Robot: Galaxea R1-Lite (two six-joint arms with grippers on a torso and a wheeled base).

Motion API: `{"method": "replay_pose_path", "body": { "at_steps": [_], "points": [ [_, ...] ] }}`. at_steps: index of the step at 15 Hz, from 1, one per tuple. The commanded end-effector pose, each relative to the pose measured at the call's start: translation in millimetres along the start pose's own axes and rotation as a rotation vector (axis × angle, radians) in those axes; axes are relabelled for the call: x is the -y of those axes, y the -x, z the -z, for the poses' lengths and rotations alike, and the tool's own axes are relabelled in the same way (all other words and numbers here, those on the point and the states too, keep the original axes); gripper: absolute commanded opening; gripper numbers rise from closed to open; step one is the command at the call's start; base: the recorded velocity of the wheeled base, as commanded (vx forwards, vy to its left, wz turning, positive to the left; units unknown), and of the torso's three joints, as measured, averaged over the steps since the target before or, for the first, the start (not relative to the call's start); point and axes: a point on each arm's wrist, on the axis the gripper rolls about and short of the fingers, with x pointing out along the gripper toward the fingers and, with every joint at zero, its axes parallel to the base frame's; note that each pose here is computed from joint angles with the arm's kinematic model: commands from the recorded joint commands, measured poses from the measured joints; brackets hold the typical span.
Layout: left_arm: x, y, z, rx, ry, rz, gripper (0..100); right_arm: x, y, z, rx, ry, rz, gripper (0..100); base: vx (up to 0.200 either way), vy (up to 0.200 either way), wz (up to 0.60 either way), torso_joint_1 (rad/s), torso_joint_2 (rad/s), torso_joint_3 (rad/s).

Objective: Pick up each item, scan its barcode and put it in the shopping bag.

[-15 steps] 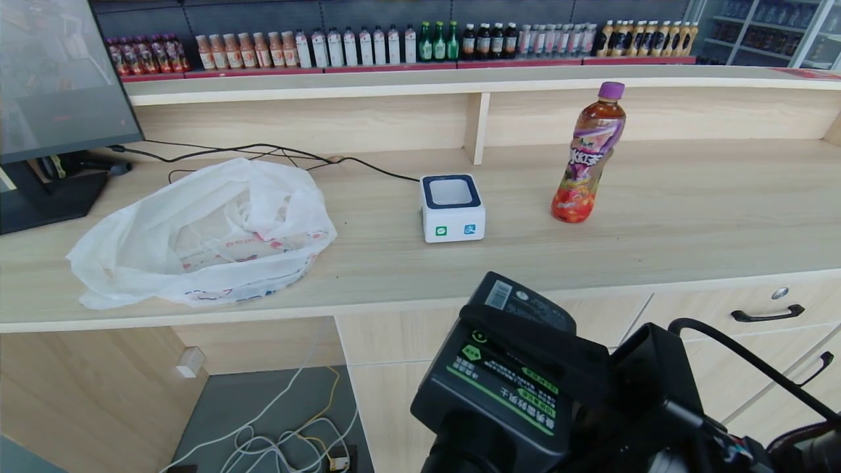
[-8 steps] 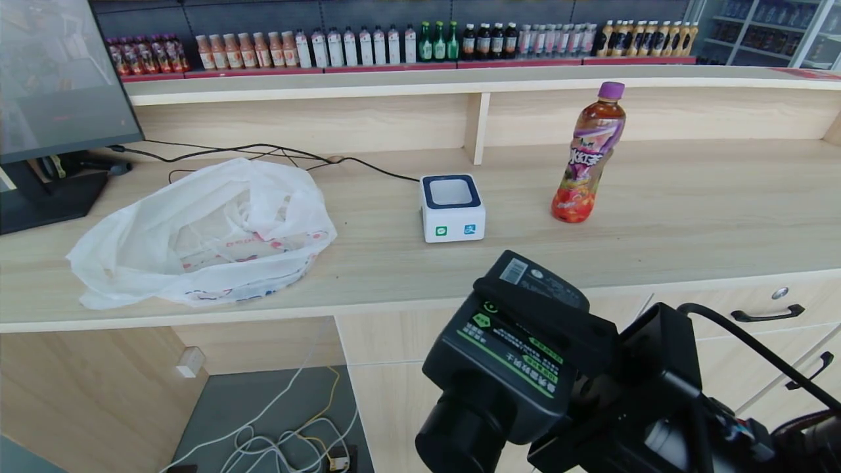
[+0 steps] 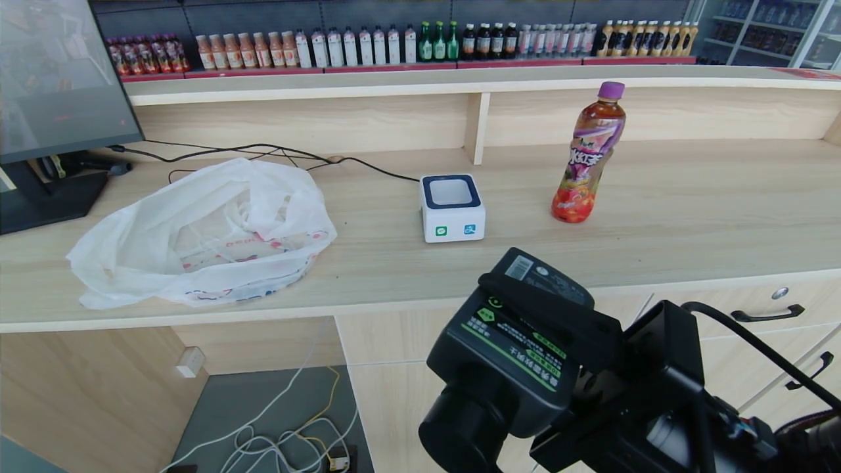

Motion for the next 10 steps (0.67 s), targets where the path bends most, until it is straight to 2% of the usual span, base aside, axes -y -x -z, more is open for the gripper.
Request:
{"method": "replay_pose_path", "body": {
  "at_steps": [1,8,10],
  "points": [
    [0.0,0.0,0.0,0.0,0.001,-0.001,100,1.7,-0.6,2.1,-0.005,-0.011,0.007,100,0.0,0.0,0.0,0.0,0.0,0.0],
    [0.0,0.0,0.0,0.0,0.001,-0.001,100,11.5,1.6,-1.6,0.0,-0.016,0.036,100,0.0,0.0,0.0,0.0,0.0,0.0],
    [0.0,0.0,0.0,0.0,0.001,-0.001,100,13.6,5.8,-10.6,0.022,-0.019,0.04,100,0.0,0.0,0.0,0.0,0.0,0.0]
  ]
}}
